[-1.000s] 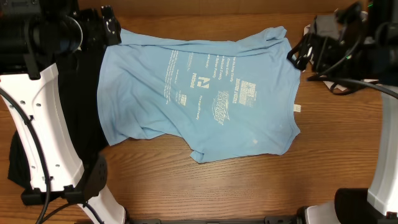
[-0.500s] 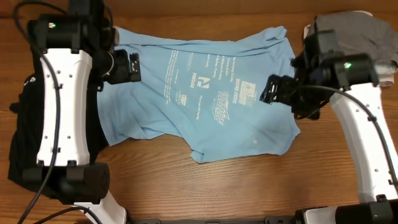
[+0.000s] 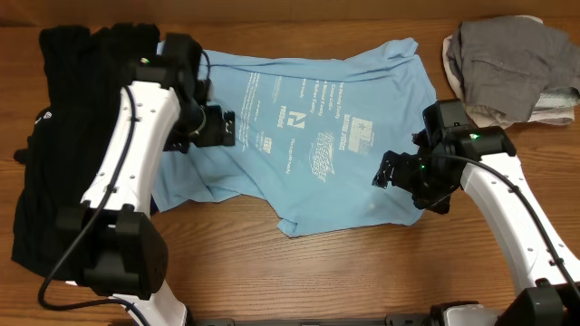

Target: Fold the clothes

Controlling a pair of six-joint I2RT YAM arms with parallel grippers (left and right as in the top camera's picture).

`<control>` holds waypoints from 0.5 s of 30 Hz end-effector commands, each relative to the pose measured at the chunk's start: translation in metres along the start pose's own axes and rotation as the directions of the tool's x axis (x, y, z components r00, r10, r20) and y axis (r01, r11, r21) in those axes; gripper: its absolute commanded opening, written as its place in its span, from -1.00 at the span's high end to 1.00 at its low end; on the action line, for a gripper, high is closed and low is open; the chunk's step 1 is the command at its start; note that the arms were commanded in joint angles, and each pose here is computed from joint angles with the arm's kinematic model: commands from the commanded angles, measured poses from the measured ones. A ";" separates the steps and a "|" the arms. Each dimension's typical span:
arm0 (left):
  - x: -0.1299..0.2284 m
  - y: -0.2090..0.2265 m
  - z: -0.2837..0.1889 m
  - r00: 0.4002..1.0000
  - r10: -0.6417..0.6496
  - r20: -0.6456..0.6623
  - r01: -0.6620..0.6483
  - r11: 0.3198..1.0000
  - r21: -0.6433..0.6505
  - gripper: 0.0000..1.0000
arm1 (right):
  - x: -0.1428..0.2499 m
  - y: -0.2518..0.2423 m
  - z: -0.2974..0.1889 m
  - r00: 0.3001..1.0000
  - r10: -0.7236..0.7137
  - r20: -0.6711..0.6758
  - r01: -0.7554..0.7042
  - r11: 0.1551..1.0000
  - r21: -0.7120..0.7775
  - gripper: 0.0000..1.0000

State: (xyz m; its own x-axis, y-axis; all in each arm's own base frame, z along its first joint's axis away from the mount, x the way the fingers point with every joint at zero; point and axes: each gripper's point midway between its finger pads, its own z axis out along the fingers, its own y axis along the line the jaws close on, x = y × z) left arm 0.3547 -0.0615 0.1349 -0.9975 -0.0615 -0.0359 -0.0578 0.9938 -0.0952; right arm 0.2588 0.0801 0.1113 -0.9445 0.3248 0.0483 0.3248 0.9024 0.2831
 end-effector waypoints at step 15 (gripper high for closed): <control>0.009 -0.003 0.044 0.993 -0.121 0.000 0.121 0.992 0.019 -0.90 | -0.002 -0.010 0.002 0.993 0.111 0.048 -0.113 0.993 0.034 -0.98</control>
State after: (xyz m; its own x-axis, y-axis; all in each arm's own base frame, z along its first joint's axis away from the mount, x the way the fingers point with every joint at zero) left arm 0.3528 -0.0670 0.0948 -0.9886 -0.1485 -0.0249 -0.1451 0.9838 -0.1051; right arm 0.2625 0.0786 0.1084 -0.9208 0.3872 0.0461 0.3841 0.8803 0.2783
